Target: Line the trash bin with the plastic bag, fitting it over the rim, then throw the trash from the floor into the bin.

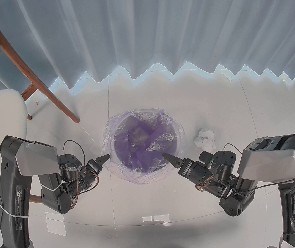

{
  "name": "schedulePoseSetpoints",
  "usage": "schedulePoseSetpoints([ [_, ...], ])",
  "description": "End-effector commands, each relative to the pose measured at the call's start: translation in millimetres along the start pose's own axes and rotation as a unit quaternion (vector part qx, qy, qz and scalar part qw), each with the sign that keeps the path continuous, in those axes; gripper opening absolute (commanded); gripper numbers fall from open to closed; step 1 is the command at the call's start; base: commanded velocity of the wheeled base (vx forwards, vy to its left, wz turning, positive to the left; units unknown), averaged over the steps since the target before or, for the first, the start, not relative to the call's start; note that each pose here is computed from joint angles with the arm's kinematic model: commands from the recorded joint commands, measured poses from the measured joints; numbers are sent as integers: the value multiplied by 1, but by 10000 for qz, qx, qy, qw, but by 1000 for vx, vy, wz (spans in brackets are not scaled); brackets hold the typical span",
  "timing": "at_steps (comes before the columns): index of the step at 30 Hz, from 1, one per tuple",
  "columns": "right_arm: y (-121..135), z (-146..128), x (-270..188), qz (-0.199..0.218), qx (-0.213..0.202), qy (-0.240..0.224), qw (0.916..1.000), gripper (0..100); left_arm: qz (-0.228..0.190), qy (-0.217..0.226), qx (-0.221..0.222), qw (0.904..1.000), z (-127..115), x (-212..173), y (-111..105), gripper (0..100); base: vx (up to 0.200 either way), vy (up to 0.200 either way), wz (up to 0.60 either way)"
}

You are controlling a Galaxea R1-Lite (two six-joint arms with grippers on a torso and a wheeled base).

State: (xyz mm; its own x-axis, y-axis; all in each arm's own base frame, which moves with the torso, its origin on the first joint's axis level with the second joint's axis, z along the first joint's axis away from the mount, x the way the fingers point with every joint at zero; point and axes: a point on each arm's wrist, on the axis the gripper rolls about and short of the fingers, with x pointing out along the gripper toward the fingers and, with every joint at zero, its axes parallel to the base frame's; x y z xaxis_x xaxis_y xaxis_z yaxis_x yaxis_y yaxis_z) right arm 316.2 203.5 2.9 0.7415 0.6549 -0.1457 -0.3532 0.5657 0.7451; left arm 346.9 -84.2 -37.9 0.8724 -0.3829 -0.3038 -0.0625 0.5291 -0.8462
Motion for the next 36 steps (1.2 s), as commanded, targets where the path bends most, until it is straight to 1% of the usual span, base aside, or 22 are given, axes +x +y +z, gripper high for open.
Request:
schedulePoseSetpoints([
  [1,2,2,4,117,-14,-102,9999,100,2,3,-5,10000,0,0,0,100,0,0,0],
  [8,-9,-12,5,-38,119,101,9999,100,2,3,-5,10000,0,0,0,100,0,0,0],
  [11,-13,-14,9,-49,113,100,9999,100,2,3,-5,10000,0,0,0,100,0,0,0],
  [16,-7,-8,15,98,89,-31,9999,100,2,3,-5,10000,0,0,0,100,0,0,0],
  [23,-4,-8,15,135,81,-34,9999,100,2,3,-5,10000,0,0,0,100,0,0,0],
  [24,2,-3,12,187,116,-90,9997,100,8,7,-6,10000,0,0,1,100,0,0,0],
  [27,8,2,8,240,205,-133,9994,100,8,7,-6,10000,0,0,0,100,0,0,0],
  [29,17,8,-1,276,321,-159,9990,100,2,3,-5,10000,0,0,0,100,0,0,0],
  [36,30,14,-15,352,329,-173,9987,100,8,7,-6,10000,0,0,1,100,0,0,0],
])
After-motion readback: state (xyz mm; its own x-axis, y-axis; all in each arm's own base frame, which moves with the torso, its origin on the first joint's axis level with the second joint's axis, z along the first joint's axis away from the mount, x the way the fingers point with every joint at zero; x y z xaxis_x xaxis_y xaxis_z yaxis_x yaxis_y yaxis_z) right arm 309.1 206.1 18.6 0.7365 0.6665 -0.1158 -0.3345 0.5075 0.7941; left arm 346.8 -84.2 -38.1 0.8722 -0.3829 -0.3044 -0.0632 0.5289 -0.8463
